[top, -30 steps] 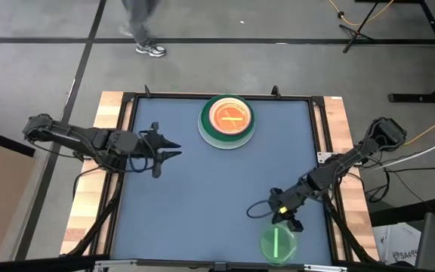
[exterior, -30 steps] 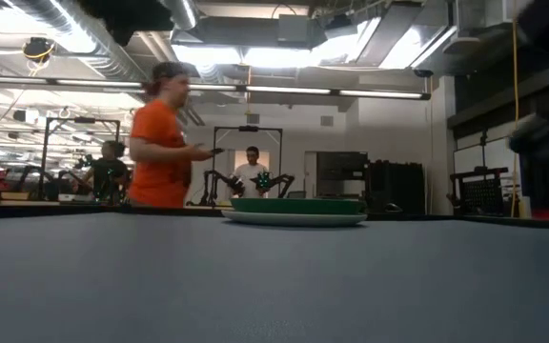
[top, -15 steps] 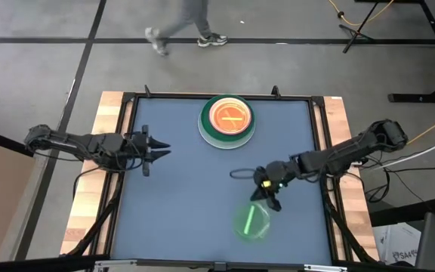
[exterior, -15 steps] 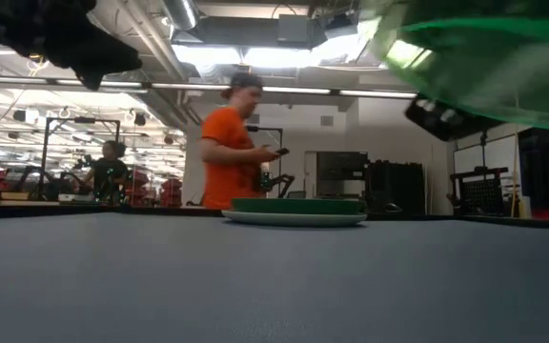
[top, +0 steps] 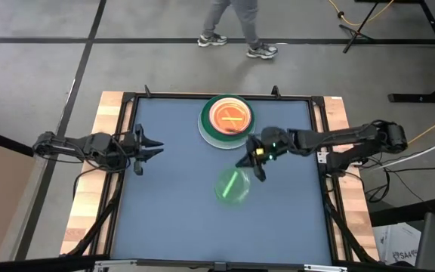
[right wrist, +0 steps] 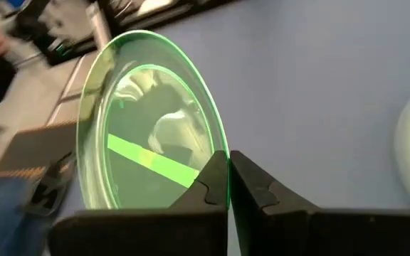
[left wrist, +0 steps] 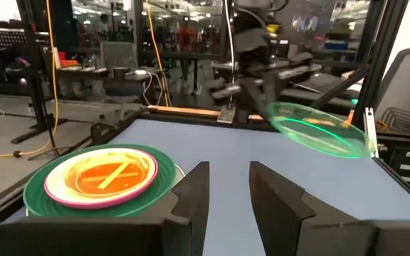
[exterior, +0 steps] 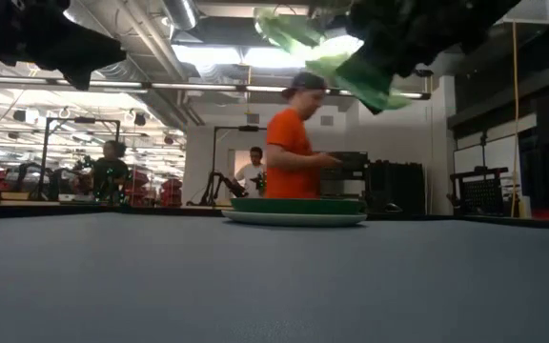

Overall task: Stack plastic plates
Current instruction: Stack the light green plate on top of the orange plate

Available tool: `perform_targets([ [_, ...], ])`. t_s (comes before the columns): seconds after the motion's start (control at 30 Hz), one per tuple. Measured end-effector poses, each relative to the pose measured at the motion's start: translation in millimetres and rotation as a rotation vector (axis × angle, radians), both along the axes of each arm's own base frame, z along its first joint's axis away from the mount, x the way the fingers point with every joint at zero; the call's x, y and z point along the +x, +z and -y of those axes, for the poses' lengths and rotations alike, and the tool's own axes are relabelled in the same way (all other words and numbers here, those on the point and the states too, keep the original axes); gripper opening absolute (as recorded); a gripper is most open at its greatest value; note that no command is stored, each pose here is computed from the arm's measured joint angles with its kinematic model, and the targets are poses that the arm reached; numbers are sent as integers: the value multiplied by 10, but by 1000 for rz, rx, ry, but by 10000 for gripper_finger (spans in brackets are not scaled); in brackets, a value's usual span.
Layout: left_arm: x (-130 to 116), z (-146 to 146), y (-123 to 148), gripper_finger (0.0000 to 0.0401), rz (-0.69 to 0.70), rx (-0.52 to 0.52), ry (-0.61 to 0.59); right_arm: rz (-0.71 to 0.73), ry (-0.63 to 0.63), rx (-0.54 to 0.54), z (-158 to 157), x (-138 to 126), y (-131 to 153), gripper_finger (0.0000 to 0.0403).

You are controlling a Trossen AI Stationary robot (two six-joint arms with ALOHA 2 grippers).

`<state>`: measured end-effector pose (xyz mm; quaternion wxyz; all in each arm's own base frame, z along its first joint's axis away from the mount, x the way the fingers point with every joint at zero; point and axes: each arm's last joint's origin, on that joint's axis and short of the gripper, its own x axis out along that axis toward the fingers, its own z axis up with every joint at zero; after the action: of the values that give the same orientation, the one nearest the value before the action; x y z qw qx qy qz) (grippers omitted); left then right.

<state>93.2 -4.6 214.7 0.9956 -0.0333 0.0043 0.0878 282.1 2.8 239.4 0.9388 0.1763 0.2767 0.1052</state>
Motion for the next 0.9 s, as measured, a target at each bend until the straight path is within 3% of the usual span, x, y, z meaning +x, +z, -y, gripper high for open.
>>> perform_targets([
  [0.27,-58,-9,-130,94,42,-4,2,77,-178,-94,644,-2,188,0],
  [0.6,-41,-15,-252,94,19,18,33,79,-411,-105,1323,-223,213,0],
  [0.9,-16,-12,-360,94,-9,4,35,76,-475,-101,1733,-281,38,0],
])
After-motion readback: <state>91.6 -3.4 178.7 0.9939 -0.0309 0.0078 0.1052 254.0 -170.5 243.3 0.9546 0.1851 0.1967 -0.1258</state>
